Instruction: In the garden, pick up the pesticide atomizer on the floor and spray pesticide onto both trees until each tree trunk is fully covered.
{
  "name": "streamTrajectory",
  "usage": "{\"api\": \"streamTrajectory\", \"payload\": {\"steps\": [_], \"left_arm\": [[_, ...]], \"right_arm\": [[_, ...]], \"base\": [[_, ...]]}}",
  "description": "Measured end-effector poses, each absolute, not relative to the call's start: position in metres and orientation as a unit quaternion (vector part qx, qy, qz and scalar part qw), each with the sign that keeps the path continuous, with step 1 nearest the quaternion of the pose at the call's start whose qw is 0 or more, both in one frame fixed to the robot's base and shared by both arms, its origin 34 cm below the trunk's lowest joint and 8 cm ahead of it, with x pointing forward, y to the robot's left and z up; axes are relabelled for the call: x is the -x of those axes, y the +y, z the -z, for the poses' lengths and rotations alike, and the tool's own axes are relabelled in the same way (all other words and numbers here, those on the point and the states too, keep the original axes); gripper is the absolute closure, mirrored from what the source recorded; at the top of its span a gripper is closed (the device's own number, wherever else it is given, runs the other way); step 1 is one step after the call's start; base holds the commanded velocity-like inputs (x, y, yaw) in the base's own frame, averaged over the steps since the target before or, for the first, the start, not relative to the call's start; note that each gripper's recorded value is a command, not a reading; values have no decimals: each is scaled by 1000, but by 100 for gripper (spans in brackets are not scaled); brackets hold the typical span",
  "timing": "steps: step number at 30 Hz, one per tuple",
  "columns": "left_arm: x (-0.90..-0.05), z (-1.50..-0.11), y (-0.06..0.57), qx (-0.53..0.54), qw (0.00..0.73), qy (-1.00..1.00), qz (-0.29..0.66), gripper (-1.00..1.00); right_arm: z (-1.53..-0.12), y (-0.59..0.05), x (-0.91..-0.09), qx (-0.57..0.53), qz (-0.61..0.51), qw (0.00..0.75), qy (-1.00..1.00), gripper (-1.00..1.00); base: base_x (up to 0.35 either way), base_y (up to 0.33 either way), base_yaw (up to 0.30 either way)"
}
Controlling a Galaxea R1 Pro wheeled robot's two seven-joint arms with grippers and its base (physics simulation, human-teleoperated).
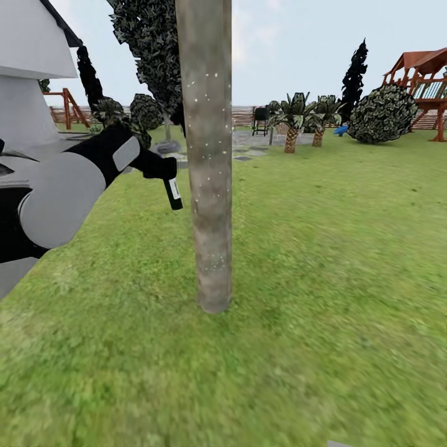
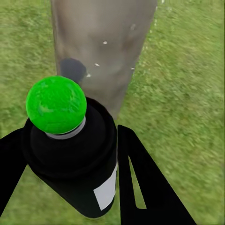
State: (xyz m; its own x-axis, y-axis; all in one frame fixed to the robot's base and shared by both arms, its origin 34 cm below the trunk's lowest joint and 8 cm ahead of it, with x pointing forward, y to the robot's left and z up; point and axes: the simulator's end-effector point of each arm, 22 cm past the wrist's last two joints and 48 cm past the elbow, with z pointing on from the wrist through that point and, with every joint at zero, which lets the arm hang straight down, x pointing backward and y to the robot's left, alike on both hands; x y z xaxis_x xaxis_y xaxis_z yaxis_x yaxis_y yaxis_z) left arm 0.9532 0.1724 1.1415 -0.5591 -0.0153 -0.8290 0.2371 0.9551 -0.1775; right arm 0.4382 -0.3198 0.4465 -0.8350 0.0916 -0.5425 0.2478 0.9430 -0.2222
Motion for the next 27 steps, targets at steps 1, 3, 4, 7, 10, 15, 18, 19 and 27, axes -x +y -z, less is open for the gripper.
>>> {"api": "streamTrajectory", "payload": {"steps": [1,3,4,7,10,15,18,19,27], "left_arm": [[-953,-1137,172,-63,462,874,136,100],[-954,-1099,172,-63,453,879,134,100],[-954,-1082,171,-61,451,880,137,100],[-945,-1013,162,-57,424,892,149,100],[-935,-950,151,-65,418,894,148,100],[-901,-845,139,-63,396,903,155,100],[-872,-788,126,-61,384,906,165,100],[-866,-776,124,-64,385,906,164,100],[-787,-670,95,-61,392,899,183,100]], "right_arm": [[-447,-320,-438,-90,143,273,947,-100],[-446,-320,-438,-89,143,273,947,-100],[-446,-320,-438,-90,143,273,947,-100],[-447,-320,-438,-89,143,273,947,-100],[-446,-320,-438,-89,143,273,947,-100],[-446,-319,-438,-89,142,273,947,-100],[-446,-319,-438,-89,142,273,947,-100],[-446,-319,-438,-89,142,273,947,-100],[-446,-318,-438,-89,142,273,947,-100]], "base": [[0,0,0],[0,0,0],[0,0,0],[0,0,0],[0,0,0],[0,0,0],[0,0,0],[0,0,0],[0,0,0]]}}
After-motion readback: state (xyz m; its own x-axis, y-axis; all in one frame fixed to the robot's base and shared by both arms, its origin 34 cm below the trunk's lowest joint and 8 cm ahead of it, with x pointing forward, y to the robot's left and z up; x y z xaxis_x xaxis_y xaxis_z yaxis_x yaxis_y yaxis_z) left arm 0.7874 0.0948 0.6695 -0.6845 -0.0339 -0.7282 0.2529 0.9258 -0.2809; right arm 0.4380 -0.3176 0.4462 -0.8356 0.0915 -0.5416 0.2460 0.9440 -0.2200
